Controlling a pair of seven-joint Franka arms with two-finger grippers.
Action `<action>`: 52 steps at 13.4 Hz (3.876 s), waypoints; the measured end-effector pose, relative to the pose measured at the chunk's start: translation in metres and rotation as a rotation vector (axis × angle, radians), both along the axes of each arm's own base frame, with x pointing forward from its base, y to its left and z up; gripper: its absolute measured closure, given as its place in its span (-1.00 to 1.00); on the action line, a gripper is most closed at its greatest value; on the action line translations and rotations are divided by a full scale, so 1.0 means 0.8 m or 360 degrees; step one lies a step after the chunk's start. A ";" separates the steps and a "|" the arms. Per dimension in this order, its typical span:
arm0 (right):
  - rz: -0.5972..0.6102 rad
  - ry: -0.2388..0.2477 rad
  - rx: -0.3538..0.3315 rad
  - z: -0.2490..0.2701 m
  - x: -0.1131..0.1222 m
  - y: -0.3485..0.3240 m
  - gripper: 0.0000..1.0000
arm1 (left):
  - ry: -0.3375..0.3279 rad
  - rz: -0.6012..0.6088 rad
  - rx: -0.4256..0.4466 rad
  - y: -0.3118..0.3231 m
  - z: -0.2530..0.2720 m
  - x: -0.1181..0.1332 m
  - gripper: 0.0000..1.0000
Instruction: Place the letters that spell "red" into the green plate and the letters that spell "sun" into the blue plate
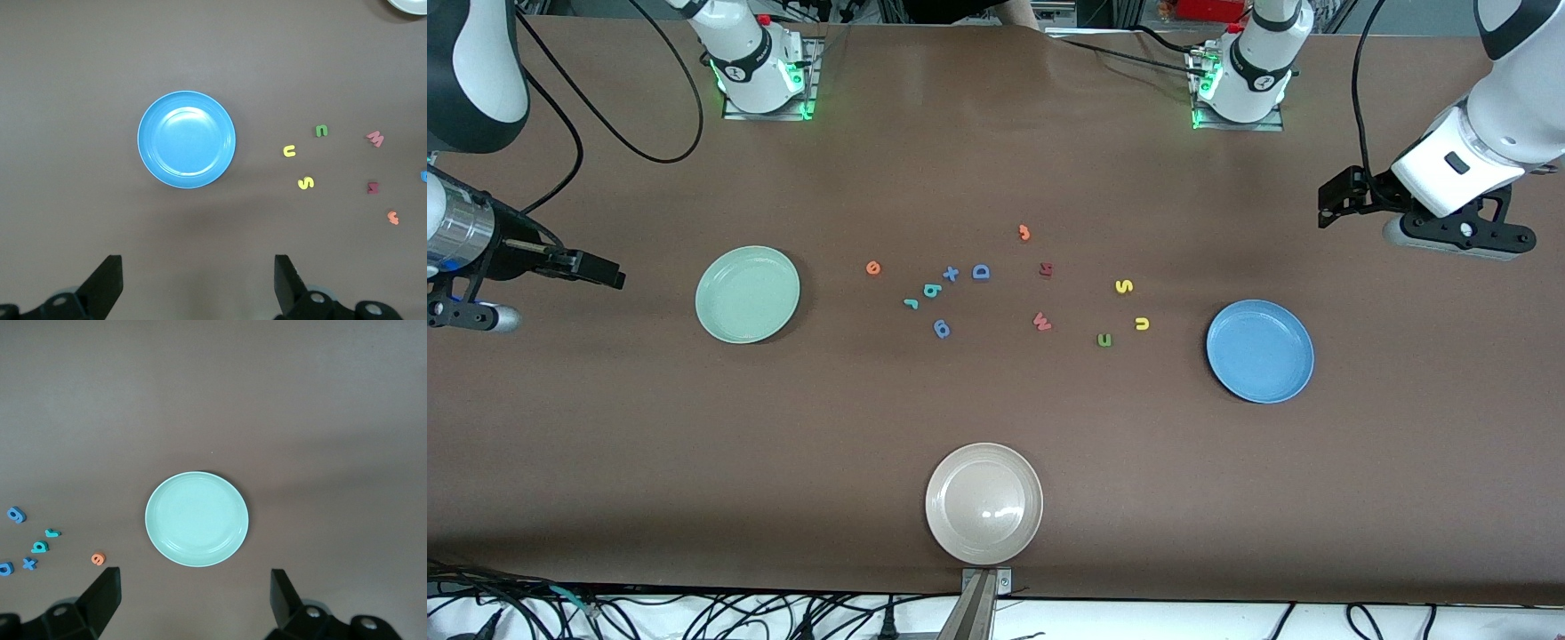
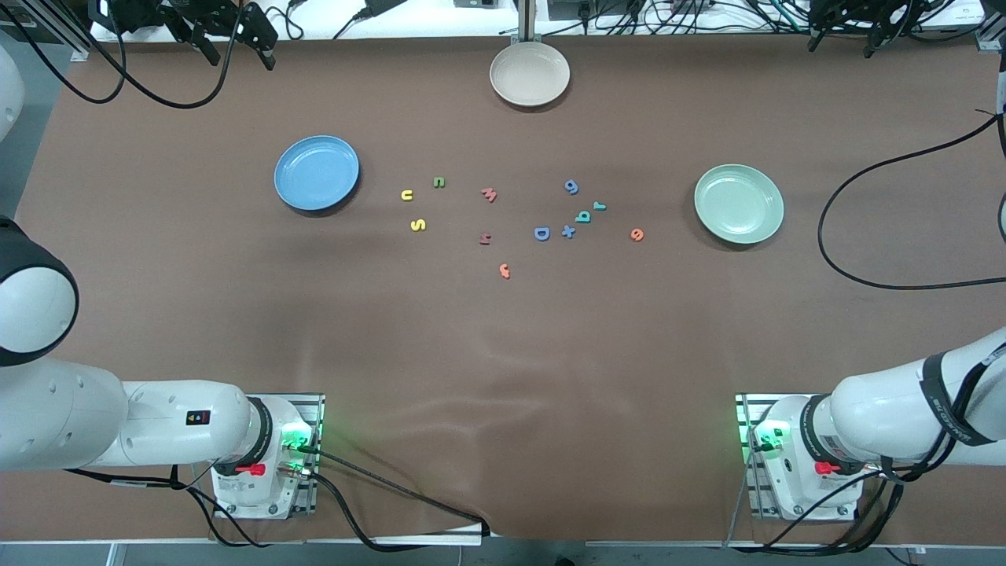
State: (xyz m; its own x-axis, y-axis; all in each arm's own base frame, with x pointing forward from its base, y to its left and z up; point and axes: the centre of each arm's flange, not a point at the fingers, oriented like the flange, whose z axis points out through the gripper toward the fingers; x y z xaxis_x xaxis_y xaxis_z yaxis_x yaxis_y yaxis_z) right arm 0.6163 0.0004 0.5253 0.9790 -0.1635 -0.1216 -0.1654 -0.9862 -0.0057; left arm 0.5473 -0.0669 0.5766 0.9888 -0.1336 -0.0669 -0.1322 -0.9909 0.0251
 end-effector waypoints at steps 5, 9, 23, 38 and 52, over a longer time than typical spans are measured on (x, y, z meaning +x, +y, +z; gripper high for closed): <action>0.0003 0.0011 -0.0018 -0.004 -0.001 -0.001 -0.96 | 0.0001 0.0000 0.0000 0.000 0.000 0.000 -1.00; 0.0007 -0.0005 -0.0030 -0.010 -0.007 -0.001 -0.96 | 0.0001 0.0000 0.0000 0.000 0.000 0.000 -1.00; 0.0008 -0.0008 -0.0034 -0.008 -0.015 0.000 -0.97 | 0.0001 0.0000 0.0000 0.000 0.000 0.000 -1.00; 0.0007 -0.0008 -0.0034 -0.008 -0.015 0.000 -0.97 | 0.0003 0.0000 0.0000 0.000 -0.001 0.000 -1.00; -0.0032 0.0097 -0.0019 -0.091 -0.003 0.143 -0.97 | 0.0194 -0.0196 -0.0074 -0.108 -0.159 0.054 -1.00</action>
